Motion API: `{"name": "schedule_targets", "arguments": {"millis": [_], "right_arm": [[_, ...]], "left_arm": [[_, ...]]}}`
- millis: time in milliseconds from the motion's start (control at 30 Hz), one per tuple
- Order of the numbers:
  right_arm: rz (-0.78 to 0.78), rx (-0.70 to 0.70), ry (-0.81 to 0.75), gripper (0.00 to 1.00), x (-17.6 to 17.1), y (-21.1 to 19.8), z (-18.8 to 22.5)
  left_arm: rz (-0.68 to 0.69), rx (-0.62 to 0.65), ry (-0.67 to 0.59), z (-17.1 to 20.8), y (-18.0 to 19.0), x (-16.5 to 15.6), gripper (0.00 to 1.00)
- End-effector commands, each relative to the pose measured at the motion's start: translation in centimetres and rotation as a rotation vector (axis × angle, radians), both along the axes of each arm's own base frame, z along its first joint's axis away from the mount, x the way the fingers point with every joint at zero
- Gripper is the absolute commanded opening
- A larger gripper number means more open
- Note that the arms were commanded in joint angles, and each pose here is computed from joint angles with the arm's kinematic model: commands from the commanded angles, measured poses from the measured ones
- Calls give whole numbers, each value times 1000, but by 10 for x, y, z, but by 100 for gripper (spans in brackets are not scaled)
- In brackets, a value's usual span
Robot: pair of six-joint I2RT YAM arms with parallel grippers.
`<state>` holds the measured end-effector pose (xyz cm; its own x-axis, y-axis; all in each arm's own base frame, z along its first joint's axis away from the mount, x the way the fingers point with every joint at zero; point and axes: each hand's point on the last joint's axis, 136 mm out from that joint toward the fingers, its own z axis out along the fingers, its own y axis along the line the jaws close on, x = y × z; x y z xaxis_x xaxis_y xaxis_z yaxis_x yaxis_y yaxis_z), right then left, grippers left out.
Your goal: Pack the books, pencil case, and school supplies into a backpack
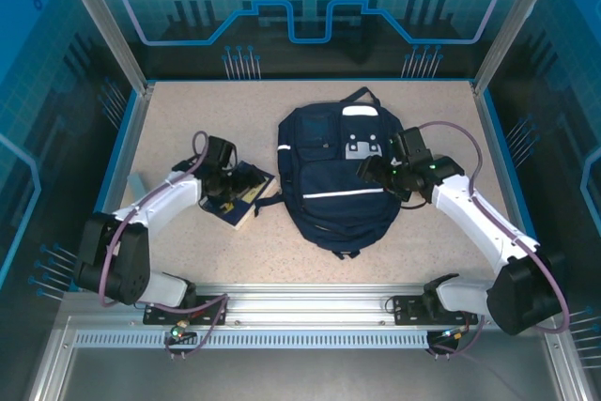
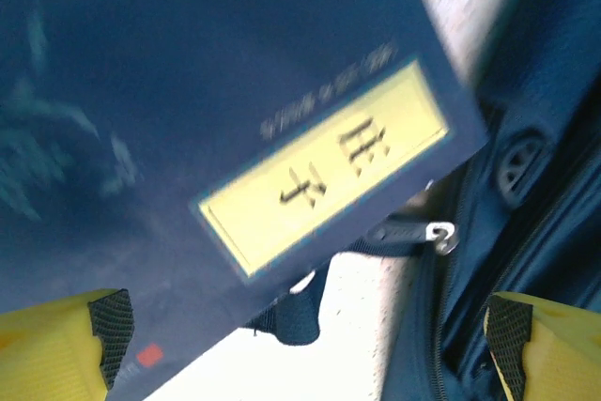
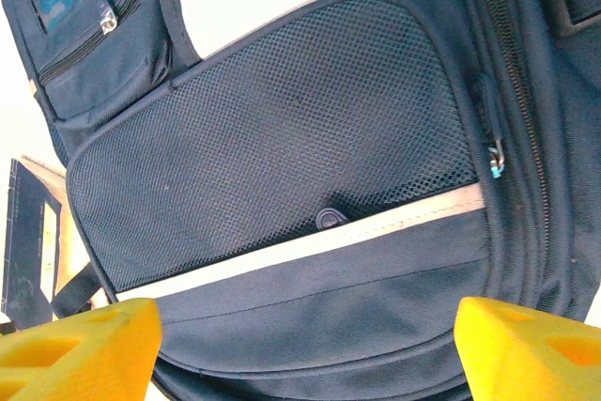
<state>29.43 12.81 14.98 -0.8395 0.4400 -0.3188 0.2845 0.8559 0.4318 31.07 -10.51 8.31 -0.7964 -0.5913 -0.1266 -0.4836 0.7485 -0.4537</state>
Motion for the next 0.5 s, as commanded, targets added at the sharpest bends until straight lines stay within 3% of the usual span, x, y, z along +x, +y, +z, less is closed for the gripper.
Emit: {"name": "schedule_targets", "arguments": {"millis": [0, 267, 467], "right_arm": [[50, -1, -13, 83, 2, 13, 7], [128, -6, -6, 83, 2, 44, 6], [197, -12, -12, 83, 3, 70, 9]], "left_arm": [[-24, 65, 10, 3, 32, 7, 94], [-57, 16, 58, -24, 43, 29, 68], [-32, 54, 137, -53, 50, 22, 65]]}}
